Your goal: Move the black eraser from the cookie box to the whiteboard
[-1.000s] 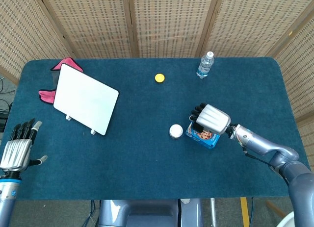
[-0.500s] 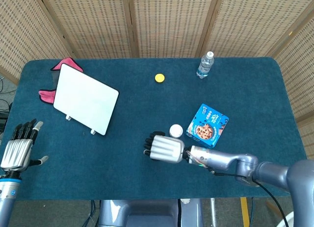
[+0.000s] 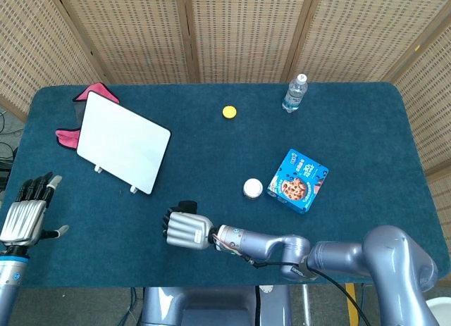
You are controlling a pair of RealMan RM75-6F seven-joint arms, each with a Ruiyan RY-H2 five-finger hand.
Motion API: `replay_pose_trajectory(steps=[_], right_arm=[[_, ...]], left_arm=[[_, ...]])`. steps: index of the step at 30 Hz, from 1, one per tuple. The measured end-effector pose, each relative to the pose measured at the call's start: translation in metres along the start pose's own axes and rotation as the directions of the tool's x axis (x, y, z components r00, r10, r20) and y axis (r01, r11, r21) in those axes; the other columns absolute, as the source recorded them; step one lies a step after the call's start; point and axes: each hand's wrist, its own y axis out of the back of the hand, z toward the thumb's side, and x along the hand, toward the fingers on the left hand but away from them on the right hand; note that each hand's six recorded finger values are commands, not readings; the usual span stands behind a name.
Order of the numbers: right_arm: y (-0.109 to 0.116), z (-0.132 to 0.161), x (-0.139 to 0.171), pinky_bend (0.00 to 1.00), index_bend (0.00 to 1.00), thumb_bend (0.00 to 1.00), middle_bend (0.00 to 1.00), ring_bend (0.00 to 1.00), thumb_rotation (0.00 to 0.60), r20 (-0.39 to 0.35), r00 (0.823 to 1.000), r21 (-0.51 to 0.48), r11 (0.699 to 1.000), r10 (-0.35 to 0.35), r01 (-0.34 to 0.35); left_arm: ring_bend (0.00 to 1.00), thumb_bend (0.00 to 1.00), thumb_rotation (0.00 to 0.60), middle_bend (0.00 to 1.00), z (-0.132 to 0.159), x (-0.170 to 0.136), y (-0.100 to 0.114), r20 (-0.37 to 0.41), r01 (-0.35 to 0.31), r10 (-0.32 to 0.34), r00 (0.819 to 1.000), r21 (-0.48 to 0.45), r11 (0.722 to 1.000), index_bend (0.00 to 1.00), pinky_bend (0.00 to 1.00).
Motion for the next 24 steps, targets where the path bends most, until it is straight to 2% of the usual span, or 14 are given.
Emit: replay_pose_trajectory(steps=[1,2,3,4,5,8,14,18,21,24], right_arm=[[-0.001,0.001,-0.003,0.48,0.46,0.2,0.44,0.33,0.6,0.001,1.0,0.013,1.0,0.004,-0.004],[-0.003,0.001,-0.005,0.42,0.29,0.06,0.28,0.21,0.6,0.002,1.0,0.021,1.0,0.01,-0.01],[-0.005,0.001,-0.006,0.37,0.17,0.01,0.18,0.13,0.6,0.005,1.0,0.025,1.0,0.018,-0.018],[-0.007,0.0,-0.006,0.28,0.05,0.0,0.06,0.03,0.6,0.012,0.999,0.021,0.999,0.03,-0.03],[-0.008,-0.001,-0.006,0.2,0.01,0.0,0.01,0.0,0.6,0.019,0.999,0.013,0.999,0.038,-0.038],[-0.008,-0.007,-0.005,0.11,0.0,0.0,0.0,0.0,0.6,0.053,0.997,-0.013,0.998,0.055,-0.054],[0.005,-0.019,0.009,0.09,0.0,0.0,0.0,0.0,0.6,0.122,0.992,-0.007,0.999,0.04,-0.039],[0.012,-0.044,0.036,0.09,0.0,0.0,0.0,0.0,0.6,0.207,0.978,0.005,1.0,0.021,-0.022],[0.011,-0.072,0.068,0.09,0.0,0.0,0.0,0.0,0.6,0.306,0.952,0.004,1.0,0.019,-0.021],[0.003,-0.107,0.118,0.09,0.0,0.0,0.0,0.0,0.6,0.444,0.895,-0.01,1.0,0.027,-0.025]], left_arm=[[0.0,0.0,0.6,0.0,0.0,0.0,0.0,-0.001,0.002,-0.002,1.0,0.0,1.0,0.0,0.0],[0.0,0.0,0.6,0.0,-0.001,0.001,-0.001,-0.003,0.004,-0.004,1.0,-0.001,1.0,0.0,0.0],[0.0,0.0,0.6,0.0,-0.001,0.001,-0.001,-0.004,0.004,-0.004,1.0,-0.001,1.0,0.0,0.0],[0.0,0.0,0.6,0.0,-0.001,0.001,-0.001,-0.005,0.005,-0.005,1.0,-0.001,1.0,0.0,0.0],[0.0,0.0,0.6,0.0,-0.001,0.001,-0.001,-0.006,0.006,-0.006,1.0,-0.001,1.0,0.0,0.0],[0.0,0.0,0.6,0.0,-0.001,0.002,-0.002,-0.005,0.01,-0.01,1.0,0.001,1.0,0.0,0.0],[0.0,0.0,0.6,0.0,0.0,0.001,-0.002,0.005,0.016,-0.016,1.0,0.002,1.0,0.0,0.0],[0.0,0.0,0.6,0.0,0.0,0.001,0.0,0.014,0.012,-0.012,1.0,-0.003,1.0,0.0,0.0],[0.0,0.0,0.6,0.0,0.002,0.004,0.0,0.034,0.011,-0.011,0.999,-0.002,1.0,0.0,0.0],[0.0,0.0,0.6,0.0,0.007,0.008,0.002,0.07,0.007,-0.008,0.998,0.011,1.0,0.0,0.0]])
